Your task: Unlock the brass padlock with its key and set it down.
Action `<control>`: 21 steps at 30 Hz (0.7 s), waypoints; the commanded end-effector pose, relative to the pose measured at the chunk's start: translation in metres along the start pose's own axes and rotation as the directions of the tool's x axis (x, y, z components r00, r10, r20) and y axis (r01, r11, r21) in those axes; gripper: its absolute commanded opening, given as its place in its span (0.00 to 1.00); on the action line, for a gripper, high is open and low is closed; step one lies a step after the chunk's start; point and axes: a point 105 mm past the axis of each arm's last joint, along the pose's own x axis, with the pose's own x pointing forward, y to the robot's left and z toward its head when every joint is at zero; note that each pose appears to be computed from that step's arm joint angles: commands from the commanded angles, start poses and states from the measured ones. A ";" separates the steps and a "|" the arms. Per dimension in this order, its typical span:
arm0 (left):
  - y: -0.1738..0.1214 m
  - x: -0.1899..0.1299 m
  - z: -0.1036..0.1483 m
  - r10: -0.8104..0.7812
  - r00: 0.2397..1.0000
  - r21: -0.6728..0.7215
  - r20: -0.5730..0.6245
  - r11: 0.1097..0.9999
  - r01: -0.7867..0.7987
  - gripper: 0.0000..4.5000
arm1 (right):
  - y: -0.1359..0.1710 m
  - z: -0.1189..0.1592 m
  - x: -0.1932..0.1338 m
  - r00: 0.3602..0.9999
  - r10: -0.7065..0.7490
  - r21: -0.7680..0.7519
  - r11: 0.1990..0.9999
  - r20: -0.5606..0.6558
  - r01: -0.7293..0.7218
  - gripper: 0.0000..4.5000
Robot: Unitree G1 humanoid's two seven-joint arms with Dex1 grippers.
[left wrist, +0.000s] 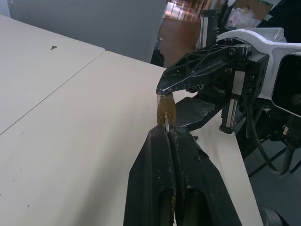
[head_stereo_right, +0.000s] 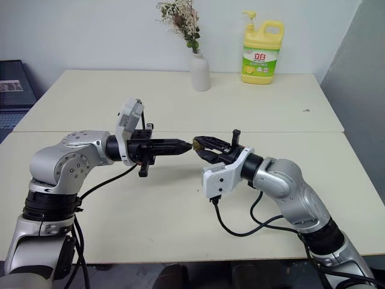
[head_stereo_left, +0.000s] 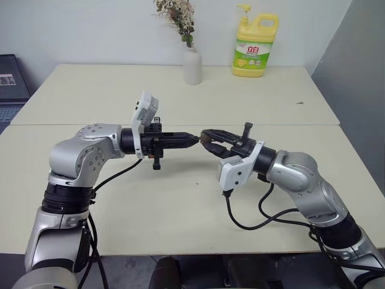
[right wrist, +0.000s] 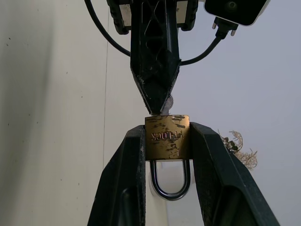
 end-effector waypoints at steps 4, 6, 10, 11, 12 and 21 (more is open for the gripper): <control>-0.002 0.002 0.006 0.000 1.000 0.067 0.000 0.998 0.000 0.00 | -0.011 0.012 -0.001 0.998 -0.031 -0.017 0.999 0.056 0.032 0.21; -0.003 0.002 0.005 -0.001 1.000 0.090 -0.007 0.996 0.002 0.00 | -0.010 0.012 -0.001 0.998 -0.027 -0.008 1.000 0.055 0.027 0.21; -0.003 0.002 0.005 0.004 1.000 0.168 -0.018 0.986 -0.001 0.00 | -0.010 0.011 -0.001 0.998 -0.025 0.019 1.000 0.052 0.024 0.21; -0.003 0.002 0.005 0.005 1.000 0.196 -0.024 0.981 0.000 0.00 | -0.010 0.011 -0.001 0.998 -0.025 0.025 0.999 0.051 0.024 0.21; -0.004 0.002 0.004 0.005 1.000 0.214 -0.029 0.977 0.002 0.00 | -0.010 0.011 -0.001 0.998 -0.025 0.028 0.999 0.051 0.024 0.21; -0.006 0.004 0.007 0.020 0.999 0.392 -0.029 0.920 -0.007 0.00 | -0.009 0.009 0.000 0.999 -0.022 0.084 0.996 0.045 0.018 0.21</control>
